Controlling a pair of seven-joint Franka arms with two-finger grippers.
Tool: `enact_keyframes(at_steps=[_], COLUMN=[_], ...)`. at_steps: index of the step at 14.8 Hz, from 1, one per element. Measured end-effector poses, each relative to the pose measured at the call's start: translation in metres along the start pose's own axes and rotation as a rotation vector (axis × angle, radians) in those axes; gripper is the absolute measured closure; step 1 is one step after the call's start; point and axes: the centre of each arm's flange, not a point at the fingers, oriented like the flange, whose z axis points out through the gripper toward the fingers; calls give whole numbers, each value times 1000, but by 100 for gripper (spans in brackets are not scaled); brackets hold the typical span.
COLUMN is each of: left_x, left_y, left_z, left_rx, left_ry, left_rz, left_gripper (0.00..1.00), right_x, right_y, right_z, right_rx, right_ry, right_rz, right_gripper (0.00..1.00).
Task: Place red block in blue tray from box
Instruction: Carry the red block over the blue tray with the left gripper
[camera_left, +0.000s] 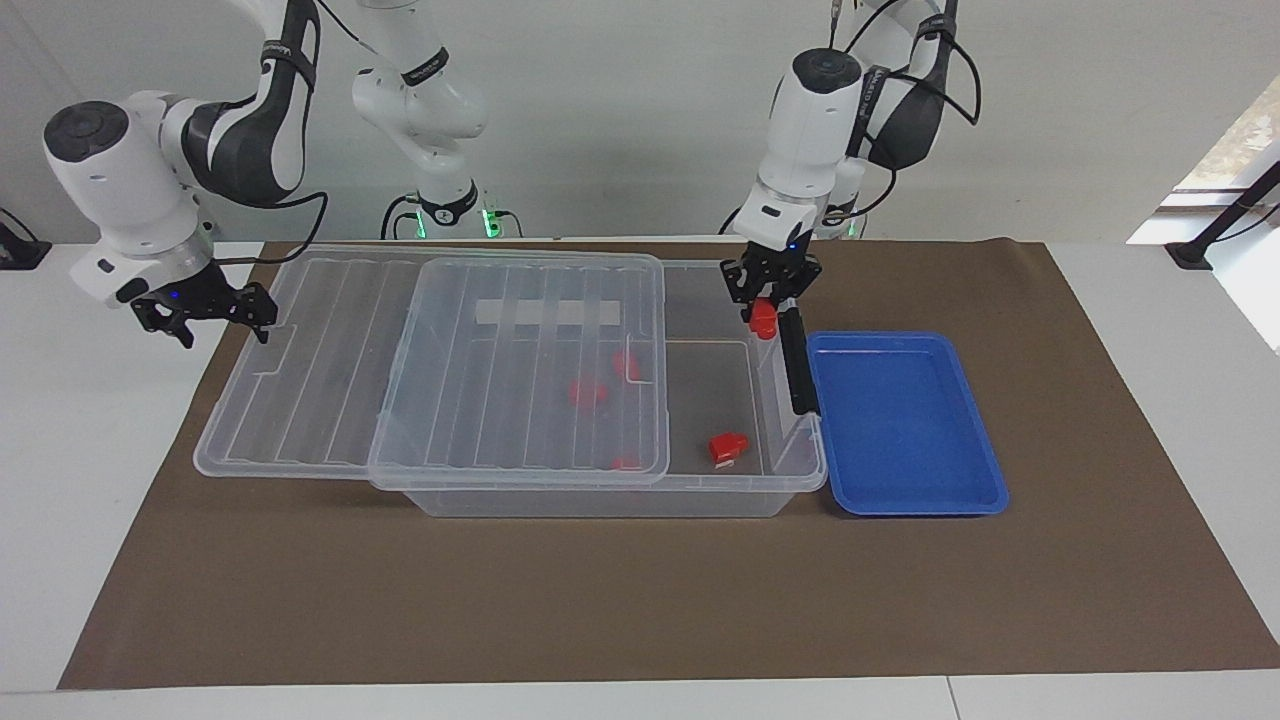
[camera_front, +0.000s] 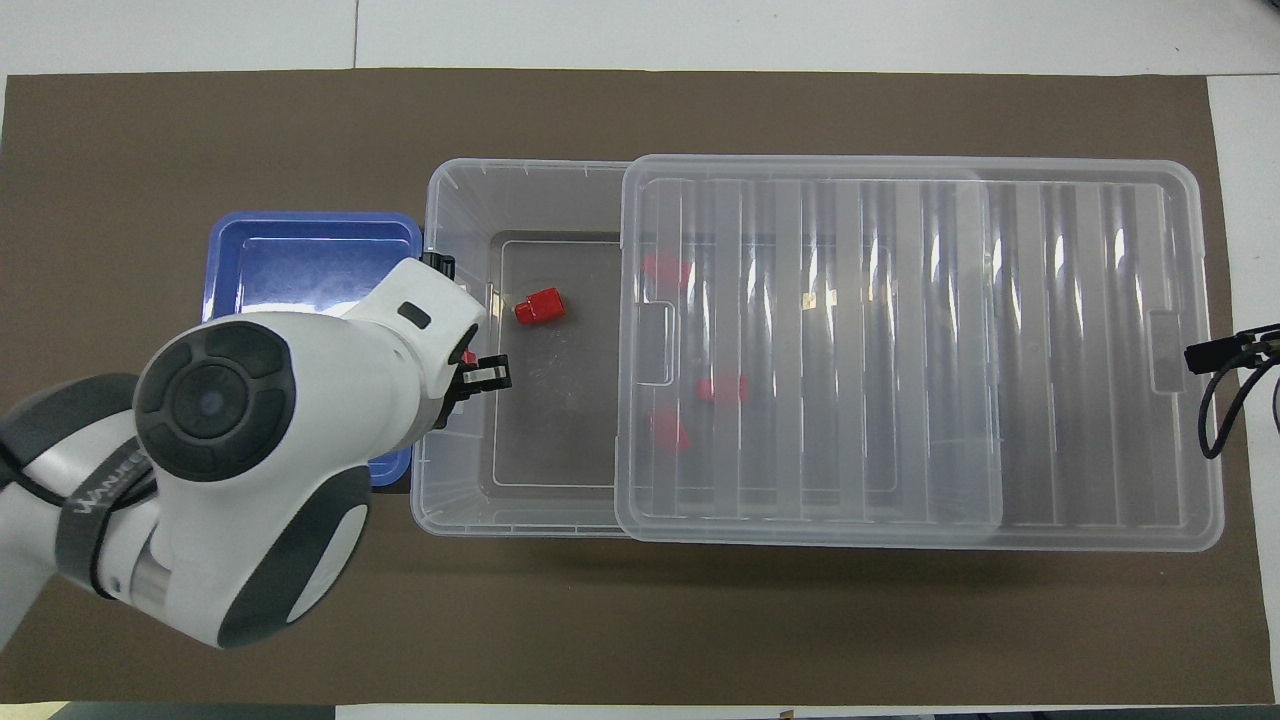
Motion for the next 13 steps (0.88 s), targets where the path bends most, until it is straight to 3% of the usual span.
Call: enact_keyframes(at_steps=[3,7,9,13], left_x=[29,61,70,74], left_y=[-51,-137,-168,-184], left_z=[-1,16,39,110], left_rx=[17,47,59,60], left_ry=[0,-32,-63,-74], left_rz=[25,98,107,101], left_gripper=[66,66,66,66], right_x=[15,32,37,42], right_y=[-26,-92,-131,-194], right_z=[-34,-109,-137,-149], right_rx=[10,104,133,145], right_ry=[-12,-19,-20,-37], right_rz=[17,66,92,146], right_gripper=[0,0,0,0])
